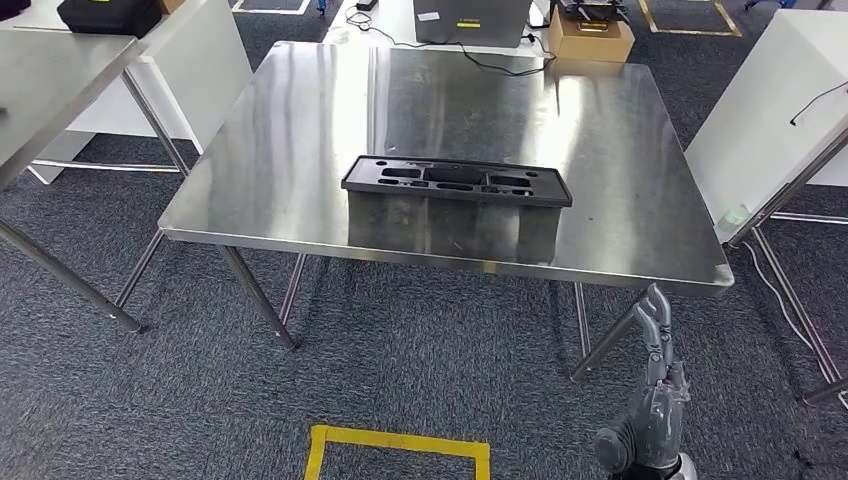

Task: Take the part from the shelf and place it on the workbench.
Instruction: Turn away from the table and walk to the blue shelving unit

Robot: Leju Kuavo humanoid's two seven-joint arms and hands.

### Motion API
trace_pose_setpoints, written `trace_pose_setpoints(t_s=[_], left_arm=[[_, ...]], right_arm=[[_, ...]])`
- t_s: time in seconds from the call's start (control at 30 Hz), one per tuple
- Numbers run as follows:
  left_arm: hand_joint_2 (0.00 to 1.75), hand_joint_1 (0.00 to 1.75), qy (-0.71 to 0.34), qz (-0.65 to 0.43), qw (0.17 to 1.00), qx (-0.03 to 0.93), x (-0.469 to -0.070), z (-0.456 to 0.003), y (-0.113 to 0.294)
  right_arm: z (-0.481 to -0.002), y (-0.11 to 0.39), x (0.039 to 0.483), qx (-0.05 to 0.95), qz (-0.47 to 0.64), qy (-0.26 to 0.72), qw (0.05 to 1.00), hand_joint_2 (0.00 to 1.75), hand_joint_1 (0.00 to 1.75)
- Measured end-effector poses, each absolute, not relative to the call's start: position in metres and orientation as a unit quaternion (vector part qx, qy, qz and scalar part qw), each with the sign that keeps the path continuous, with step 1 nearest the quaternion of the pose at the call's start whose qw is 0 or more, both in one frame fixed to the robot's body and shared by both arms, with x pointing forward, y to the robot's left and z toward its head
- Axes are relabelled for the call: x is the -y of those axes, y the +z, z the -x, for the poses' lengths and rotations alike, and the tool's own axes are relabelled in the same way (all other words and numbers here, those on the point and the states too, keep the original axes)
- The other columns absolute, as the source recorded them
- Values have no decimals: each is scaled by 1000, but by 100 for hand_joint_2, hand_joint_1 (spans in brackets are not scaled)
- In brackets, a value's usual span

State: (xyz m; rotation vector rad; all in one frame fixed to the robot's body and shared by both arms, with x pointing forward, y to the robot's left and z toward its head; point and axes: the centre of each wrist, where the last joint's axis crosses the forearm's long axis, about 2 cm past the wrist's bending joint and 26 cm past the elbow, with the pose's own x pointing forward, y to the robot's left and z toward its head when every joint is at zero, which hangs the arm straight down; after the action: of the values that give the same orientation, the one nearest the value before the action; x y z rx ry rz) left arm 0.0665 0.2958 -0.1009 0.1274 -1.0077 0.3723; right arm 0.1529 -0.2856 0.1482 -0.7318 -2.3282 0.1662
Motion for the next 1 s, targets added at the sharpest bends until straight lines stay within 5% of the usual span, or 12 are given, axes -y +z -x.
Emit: trace_pose_setpoints(t_s=[0.63,0.83,1.0], left_arm=[[0,0,164,-74,859,480,-299,-70,-100],[0,0,163,-85,869,459,-294,-71,-103],[0,0,179,-112,889,406,-293,-56,-108]], right_arm=[[-155,126,286,856,249,38,452,0,0],[-188,24,308,705,301,42,641,0,0],[-146,-63,322,487,303,48,818,0,0]])
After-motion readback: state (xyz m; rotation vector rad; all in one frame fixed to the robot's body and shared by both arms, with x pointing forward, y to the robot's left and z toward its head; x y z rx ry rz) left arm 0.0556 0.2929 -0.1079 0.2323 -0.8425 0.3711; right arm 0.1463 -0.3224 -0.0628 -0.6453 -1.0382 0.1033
